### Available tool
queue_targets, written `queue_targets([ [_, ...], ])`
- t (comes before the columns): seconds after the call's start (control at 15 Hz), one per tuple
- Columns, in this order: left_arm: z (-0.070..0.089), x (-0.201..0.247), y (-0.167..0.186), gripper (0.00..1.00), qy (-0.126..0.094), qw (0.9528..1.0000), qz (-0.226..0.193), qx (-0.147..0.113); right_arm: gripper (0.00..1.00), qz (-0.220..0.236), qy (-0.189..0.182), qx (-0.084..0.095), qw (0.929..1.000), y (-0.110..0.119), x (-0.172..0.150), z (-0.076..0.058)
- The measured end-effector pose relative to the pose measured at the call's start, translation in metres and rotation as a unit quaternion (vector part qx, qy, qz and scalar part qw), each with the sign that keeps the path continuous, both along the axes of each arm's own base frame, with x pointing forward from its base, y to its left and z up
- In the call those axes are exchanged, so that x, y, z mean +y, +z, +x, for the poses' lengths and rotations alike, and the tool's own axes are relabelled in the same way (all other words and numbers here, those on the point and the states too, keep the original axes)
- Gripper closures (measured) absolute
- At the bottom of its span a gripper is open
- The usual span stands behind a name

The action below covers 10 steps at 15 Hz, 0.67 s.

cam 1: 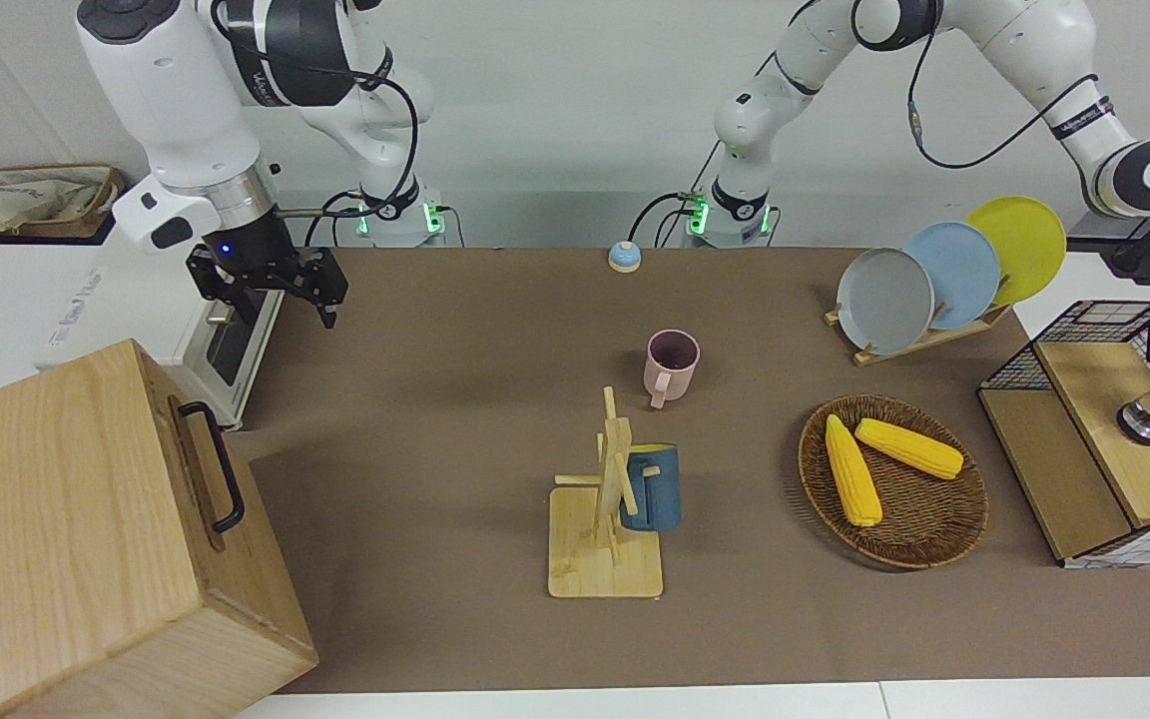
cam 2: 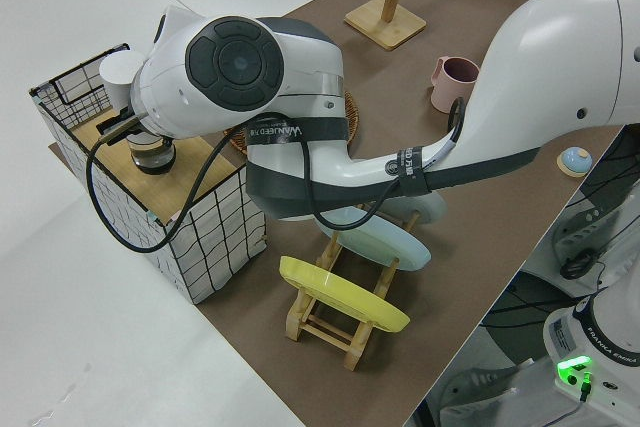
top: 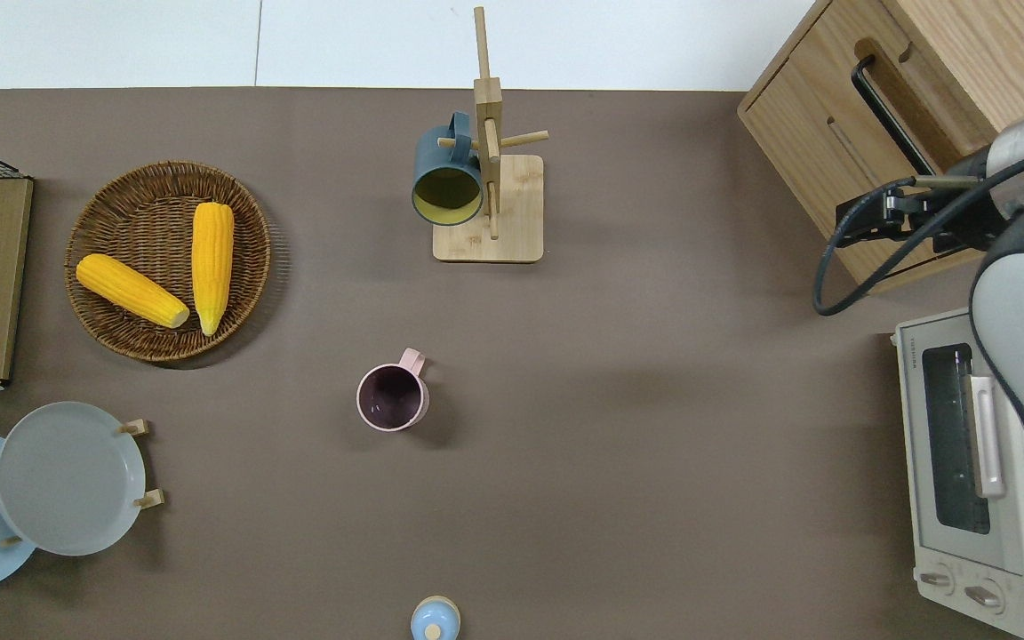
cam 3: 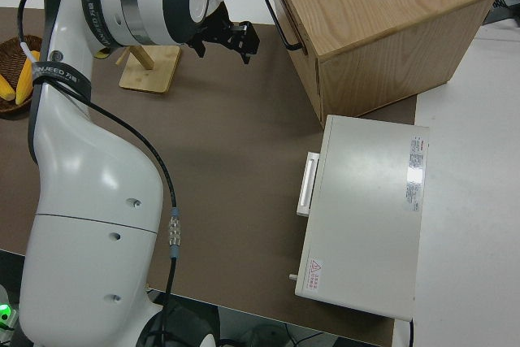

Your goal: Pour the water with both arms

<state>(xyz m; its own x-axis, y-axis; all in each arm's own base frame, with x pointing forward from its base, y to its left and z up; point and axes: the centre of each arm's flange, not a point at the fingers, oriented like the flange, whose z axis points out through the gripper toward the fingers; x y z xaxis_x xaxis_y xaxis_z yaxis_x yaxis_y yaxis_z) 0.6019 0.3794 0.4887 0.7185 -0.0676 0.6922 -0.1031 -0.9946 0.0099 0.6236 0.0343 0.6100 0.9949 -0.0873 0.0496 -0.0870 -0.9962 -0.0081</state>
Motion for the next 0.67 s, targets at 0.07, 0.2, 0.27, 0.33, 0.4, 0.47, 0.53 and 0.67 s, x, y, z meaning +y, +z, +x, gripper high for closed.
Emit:
queue_targets([
  [0.07, 0.0001, 0.0002, -0.0003, 0.37, 0.001, 1.0000, 0.000, -0.001, 0.00, 0.000, 0.000, 0.000, 1.0000, 0.0000, 0.0000, 0.0000],
  [0.2, 0.0002, 0.0002, -0.0004, 0.37, 0.001, 1.0000, 0.000, -0.001, 0.00, 0.000, 0.000, 0.000, 1.0000, 0.0000, 0.0000, 0.0000],
  [0.27, 0.0002, 0.0002, -0.0004, 0.37, 0.002, 1.0000, 0.000, -0.001, 0.00, 0.000, 0.000, 0.000, 1.0000, 0.0000, 0.0000, 0.0000],
  [0.33, 0.0002, 0.0002, -0.0005, 0.37, 0.002, 1.0000, 0.000, -0.001, 0.00, 0.000, 0.000, 0.000, 1.0000, 0.0000, 0.0000, 0.0000],
  [0.4, 0.0002, 0.0002, -0.0005, 0.37, 0.002, 1.0000, 0.000, -0.001, 0.00, 0.000, 0.000, 0.000, 1.0000, 0.0000, 0.0000, 0.0000],
  [0.47, 0.0003, 0.0001, -0.0005, 0.37, 0.001, 1.0000, 0.000, -0.001, 0.00, 0.000, 0.000, 0.000, 1.0000, 0.0000, 0.0000, 0.0000],
  [0.53, 0.0005, -0.0002, -0.0005, 0.36, 0.001, 1.0000, 0.000, -0.002, 0.00, 0.000, 0.000, 0.000, 1.0000, 0.0000, 0.0000, 0.0000],
  [0.67, 0.0015, -0.0010, 0.0011, 0.22, 0.003, 1.0000, 0.002, -0.006, 0.00, 0.000, 0.000, 0.000, 1.0000, 0.0000, 0.0000, 0.0000],
])
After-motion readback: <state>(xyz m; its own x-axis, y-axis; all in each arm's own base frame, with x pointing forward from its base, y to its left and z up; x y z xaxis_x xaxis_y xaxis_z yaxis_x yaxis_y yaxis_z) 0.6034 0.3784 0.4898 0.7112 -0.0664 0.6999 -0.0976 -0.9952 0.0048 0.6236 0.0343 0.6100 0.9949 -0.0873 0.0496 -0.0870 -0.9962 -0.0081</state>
